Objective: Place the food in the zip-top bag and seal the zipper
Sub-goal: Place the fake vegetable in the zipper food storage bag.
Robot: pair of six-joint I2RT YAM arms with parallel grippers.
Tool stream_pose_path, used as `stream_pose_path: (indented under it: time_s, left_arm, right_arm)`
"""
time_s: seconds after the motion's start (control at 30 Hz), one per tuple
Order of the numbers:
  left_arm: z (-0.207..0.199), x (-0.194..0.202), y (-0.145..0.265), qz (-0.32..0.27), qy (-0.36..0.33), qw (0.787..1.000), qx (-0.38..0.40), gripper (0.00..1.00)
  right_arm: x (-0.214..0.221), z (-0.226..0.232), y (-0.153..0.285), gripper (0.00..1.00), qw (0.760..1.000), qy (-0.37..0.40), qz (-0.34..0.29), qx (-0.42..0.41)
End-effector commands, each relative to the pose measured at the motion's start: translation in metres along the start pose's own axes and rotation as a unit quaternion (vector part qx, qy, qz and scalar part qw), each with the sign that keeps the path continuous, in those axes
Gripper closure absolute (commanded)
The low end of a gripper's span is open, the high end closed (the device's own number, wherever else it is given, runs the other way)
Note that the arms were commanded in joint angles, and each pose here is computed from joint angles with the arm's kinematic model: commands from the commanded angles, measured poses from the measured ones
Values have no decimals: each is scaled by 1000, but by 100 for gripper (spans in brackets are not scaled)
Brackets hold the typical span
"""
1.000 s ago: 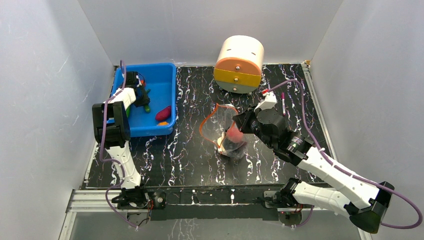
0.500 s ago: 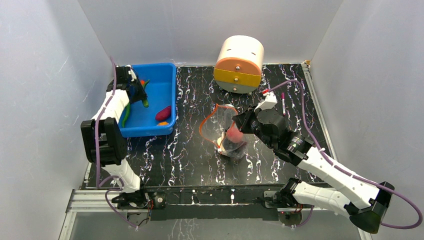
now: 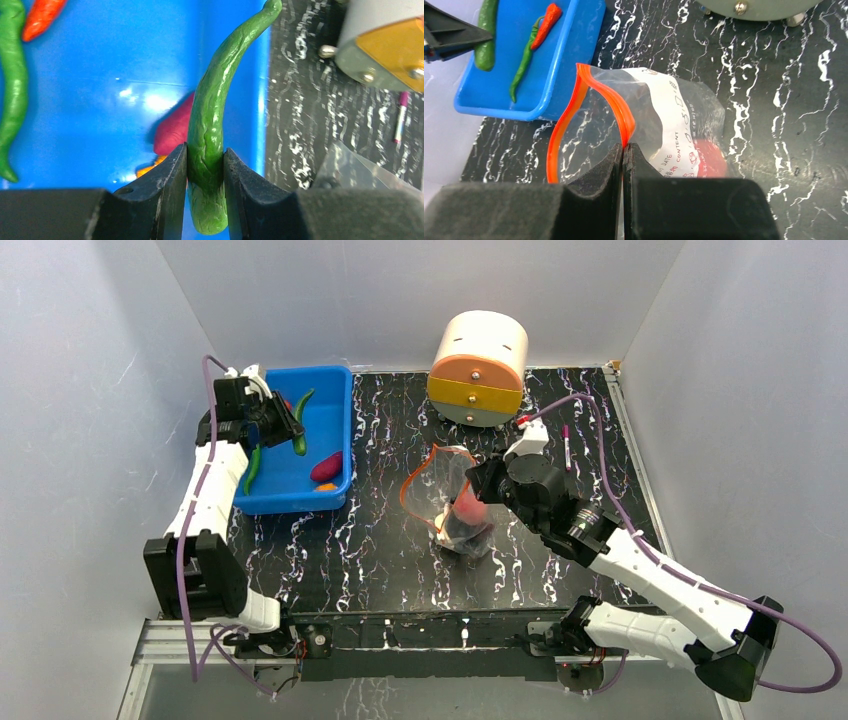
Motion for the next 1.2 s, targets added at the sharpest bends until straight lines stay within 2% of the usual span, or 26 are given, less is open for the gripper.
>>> stream_pose_path:
  time_s: [0.0, 0.33, 0.53, 0.8, 1.17]
  left_arm:
    - [-42, 10, 33, 1, -11, 997, 80, 87]
    - [-108, 35, 74, 32, -74, 980, 181, 90]
    - [-141, 49, 103, 41, -94, 956, 274, 90]
    - [-173, 67, 136, 48, -94, 920, 377, 89]
    - [-185, 104, 130, 98, -77, 906, 405, 89]
  right_arm:
    - [-38, 17, 2, 100, 998, 25, -63, -16]
    - [-64, 24, -8, 100, 991, 90, -102, 8]
    - [-79, 30, -11, 100, 986, 109, -124, 19]
    - [-74, 30, -21, 100, 987, 98, -122, 25]
    - [-59, 35, -33, 100, 992, 69, -101, 9]
Point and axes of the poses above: each gripper's point midway between its finger pads, its own y axis back along the fingers, its own z axis along the line the jaws close on, x = y × z, the point moved 2 cm from there along y, back along the fingers, and after that the axes turned 11 degrees about -y, right-handed, at the moved point
